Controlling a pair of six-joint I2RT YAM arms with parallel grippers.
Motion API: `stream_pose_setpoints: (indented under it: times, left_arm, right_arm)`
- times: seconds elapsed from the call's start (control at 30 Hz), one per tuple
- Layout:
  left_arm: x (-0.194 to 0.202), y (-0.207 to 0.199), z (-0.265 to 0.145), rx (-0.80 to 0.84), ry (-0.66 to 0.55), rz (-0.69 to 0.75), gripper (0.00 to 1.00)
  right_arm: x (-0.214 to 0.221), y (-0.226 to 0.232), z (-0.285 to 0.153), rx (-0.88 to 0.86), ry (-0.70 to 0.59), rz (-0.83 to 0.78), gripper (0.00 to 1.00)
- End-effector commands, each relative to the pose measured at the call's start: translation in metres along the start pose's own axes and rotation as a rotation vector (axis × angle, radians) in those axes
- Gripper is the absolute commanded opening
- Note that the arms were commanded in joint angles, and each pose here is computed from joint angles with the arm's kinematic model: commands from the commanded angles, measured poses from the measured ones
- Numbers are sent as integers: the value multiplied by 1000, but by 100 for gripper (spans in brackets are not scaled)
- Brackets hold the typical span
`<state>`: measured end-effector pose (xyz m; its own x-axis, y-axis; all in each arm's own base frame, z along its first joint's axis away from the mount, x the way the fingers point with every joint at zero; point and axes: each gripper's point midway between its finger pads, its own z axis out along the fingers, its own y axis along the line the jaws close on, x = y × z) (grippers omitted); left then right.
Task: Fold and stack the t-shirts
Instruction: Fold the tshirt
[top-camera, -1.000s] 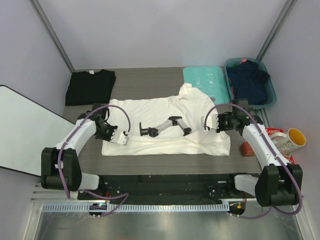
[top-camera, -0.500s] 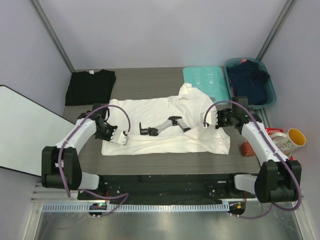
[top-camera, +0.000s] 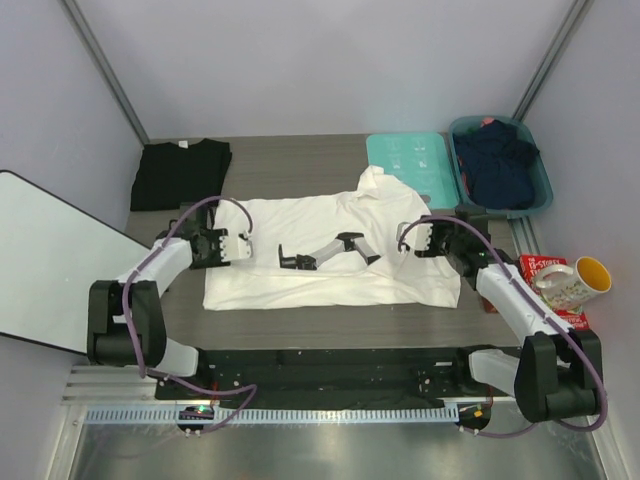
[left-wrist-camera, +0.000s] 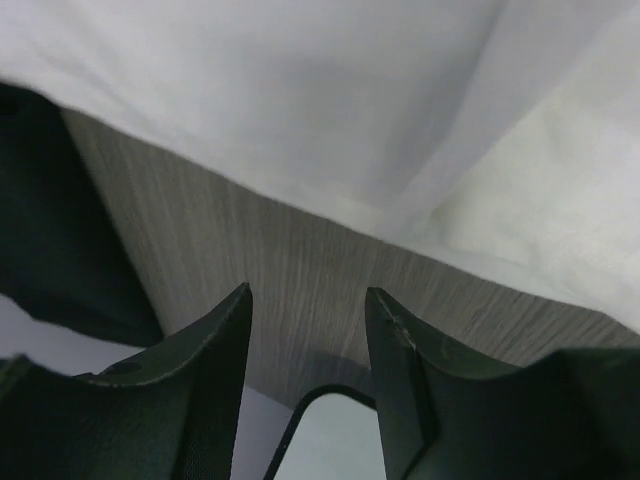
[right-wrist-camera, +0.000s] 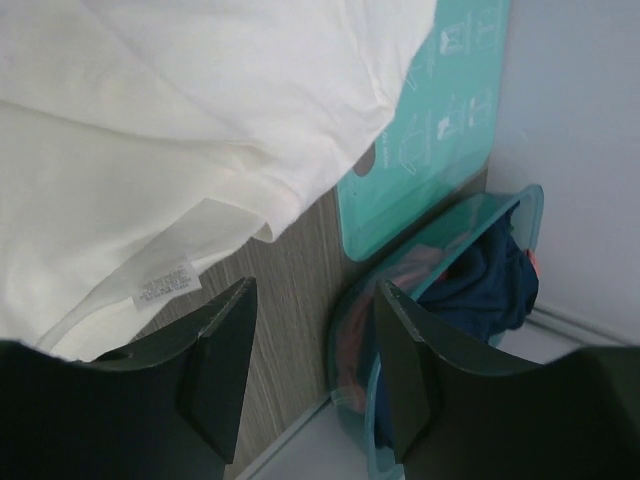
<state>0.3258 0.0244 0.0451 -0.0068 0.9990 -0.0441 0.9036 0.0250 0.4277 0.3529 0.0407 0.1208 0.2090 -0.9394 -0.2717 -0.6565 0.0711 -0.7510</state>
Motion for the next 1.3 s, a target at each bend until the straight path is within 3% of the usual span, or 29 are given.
stream_pose_setpoints:
  times: [0.0, 0.13, 0.17, 0.23, 0.27, 0.3, 0.4, 0.6, 0.93, 1.27]
  left_arm:
    - [3, 57, -41, -234, -47, -220, 50]
    - [-21, 45, -51, -238, -176, -107, 53]
    - [-24, 45, -52, -254, -193, -84, 52]
    - [-30, 50, -46, -275, -219, -58, 17]
    - [-31, 53, -43, -279, -215, -63, 5]
    - [-31, 61, -35, -267, -204, -73, 0]
    - [-28, 90, -21, -263, -185, -162, 0]
    - [-25, 131, 0, -266, -163, -228, 0]
    - [-27, 142, 29, -234, -131, -172, 0]
    - [-21, 154, 67, -187, -4, -144, 0]
  right_arm:
    - [3, -37, -31, 141, 70, 141, 55]
    - [11, -18, -12, 76, 90, 277, 50]
    - [9, -30, -8, 120, 74, 345, 48]
    - [10, -41, 5, 138, 73, 425, 22]
    - [13, -51, 21, 146, 74, 515, 11]
    - [14, -57, 29, 151, 78, 556, 1]
    - [21, -76, 61, 149, 96, 677, 1]
    - [16, -83, 105, 78, 36, 711, 1]
    - [21, -62, 134, -65, 71, 780, 1]
    - [34, -41, 165, -152, 128, 787, 1]
